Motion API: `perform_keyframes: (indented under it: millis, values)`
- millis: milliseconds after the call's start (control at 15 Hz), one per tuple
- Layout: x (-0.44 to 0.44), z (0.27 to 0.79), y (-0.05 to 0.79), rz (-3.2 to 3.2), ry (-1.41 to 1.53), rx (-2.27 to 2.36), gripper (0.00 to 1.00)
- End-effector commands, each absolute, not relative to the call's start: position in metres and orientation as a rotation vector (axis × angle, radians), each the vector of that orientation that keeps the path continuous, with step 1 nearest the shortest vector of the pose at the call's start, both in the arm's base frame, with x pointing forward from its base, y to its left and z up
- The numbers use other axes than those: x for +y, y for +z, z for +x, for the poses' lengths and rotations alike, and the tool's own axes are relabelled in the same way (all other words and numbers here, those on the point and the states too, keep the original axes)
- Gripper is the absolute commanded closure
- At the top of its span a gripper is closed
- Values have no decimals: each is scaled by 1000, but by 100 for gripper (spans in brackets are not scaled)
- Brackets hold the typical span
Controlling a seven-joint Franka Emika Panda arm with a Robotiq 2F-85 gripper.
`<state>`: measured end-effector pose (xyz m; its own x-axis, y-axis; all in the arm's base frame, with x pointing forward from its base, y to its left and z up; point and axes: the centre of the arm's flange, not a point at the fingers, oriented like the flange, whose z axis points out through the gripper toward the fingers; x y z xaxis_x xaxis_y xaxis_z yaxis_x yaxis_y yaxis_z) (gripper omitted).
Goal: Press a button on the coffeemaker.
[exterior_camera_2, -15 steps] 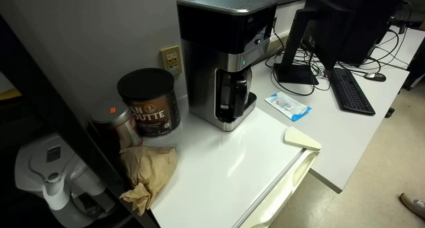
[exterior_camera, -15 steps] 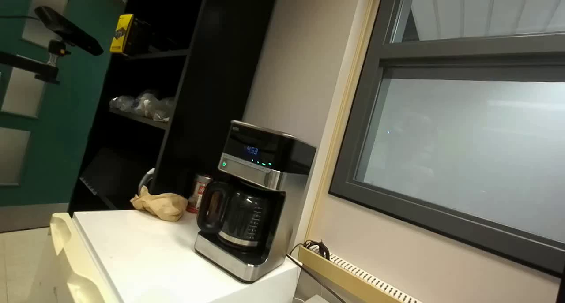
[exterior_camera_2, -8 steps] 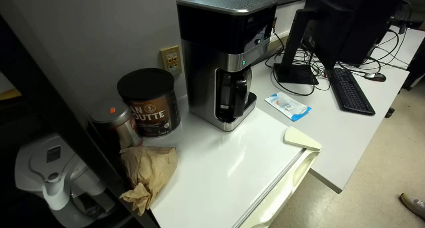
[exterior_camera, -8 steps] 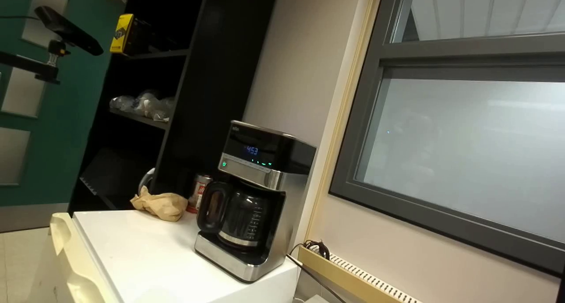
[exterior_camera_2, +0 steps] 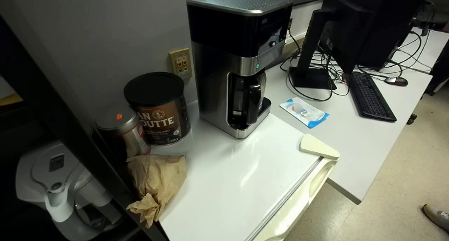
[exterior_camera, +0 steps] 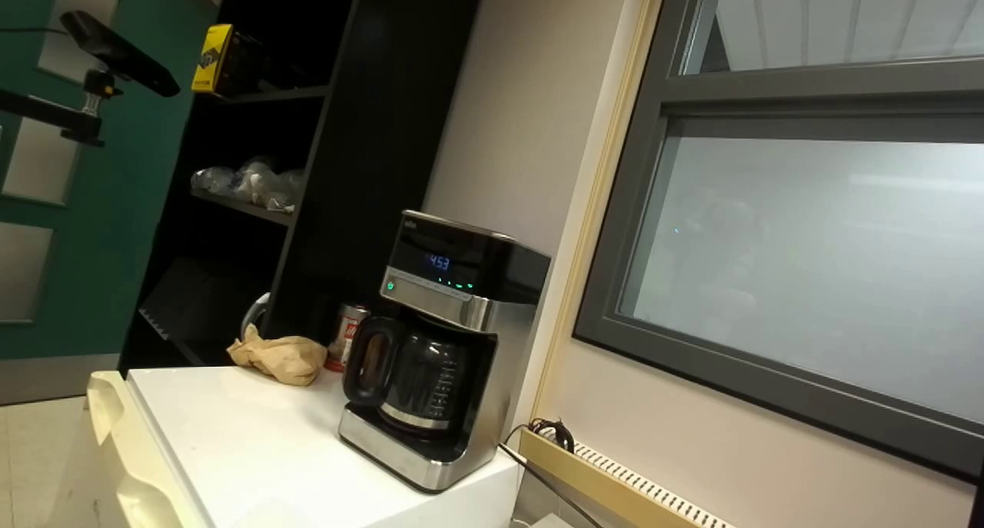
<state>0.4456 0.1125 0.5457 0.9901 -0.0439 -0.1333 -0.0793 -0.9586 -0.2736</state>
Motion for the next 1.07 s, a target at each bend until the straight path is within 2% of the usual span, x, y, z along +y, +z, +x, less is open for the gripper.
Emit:
perform_keyframes:
  millis: [0,1000]
  values:
    - [108,457,540,-2868,150,101,0]
    - [47,555,437,-3416,-305,-80,0]
